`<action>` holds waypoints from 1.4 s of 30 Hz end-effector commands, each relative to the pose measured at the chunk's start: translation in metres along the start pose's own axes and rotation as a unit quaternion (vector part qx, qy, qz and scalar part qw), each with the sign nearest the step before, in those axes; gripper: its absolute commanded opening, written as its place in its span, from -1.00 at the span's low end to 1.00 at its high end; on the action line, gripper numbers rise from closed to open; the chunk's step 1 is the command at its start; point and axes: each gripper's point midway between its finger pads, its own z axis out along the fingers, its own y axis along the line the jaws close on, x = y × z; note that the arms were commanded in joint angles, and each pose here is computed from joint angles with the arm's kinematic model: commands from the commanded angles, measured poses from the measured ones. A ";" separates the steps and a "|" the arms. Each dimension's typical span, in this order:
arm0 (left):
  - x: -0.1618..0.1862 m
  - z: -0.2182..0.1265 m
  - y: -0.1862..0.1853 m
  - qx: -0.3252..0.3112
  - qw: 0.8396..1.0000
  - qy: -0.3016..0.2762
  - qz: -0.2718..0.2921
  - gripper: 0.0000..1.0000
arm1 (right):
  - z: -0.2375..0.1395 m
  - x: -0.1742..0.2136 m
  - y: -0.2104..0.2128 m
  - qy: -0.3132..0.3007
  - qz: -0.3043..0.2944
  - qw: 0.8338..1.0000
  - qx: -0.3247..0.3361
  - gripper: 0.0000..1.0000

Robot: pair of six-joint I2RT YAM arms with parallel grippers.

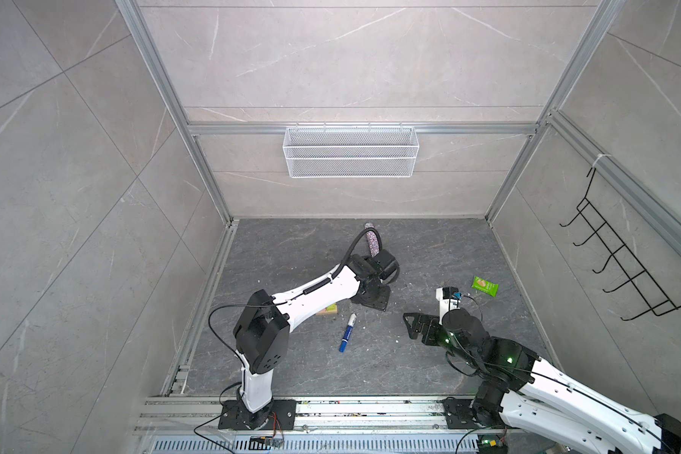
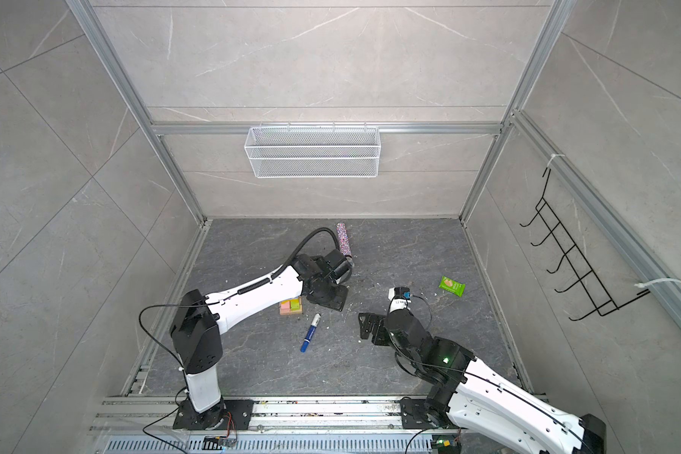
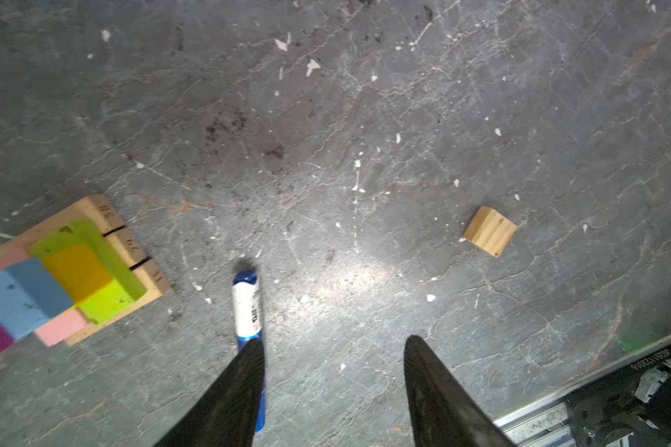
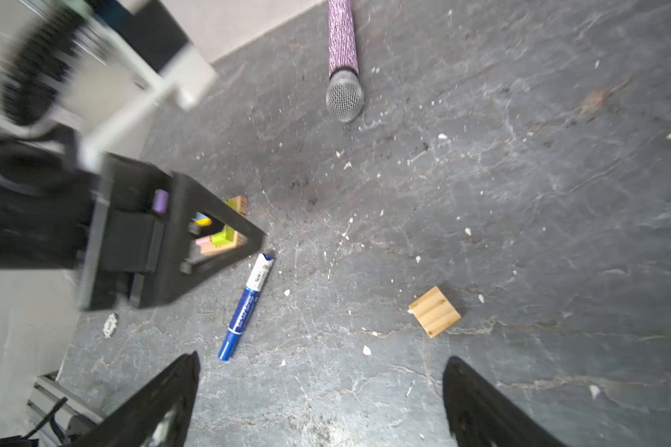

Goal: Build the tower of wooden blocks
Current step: 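Open the left gripper and move it toward the plain wooden cube, then lower the left gripper around the plain wooden cube and close it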

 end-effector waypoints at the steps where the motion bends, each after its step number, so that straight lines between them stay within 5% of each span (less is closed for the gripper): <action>1: -0.012 0.002 -0.035 0.050 0.998 -0.015 0.029 0.19 | -0.014 -0.011 0.000 -0.018 -0.012 1.000 -0.002 0.99; 8: -0.012 0.025 -0.070 0.092 0.994 -0.008 0.051 0.16 | -0.030 -0.018 0.020 -0.038 -0.023 0.996 -0.077 0.99; 20: 0.000 0.063 -0.113 0.138 0.987 0.014 0.083 0.18 | -0.045 -0.024 0.015 -0.053 -0.023 0.995 -0.079 0.98; 42: 0.018 0.117 -0.111 0.049 0.988 0.032 0.141 0.16 | -0.047 -0.025 0.015 -0.056 -0.020 0.995 -0.081 0.98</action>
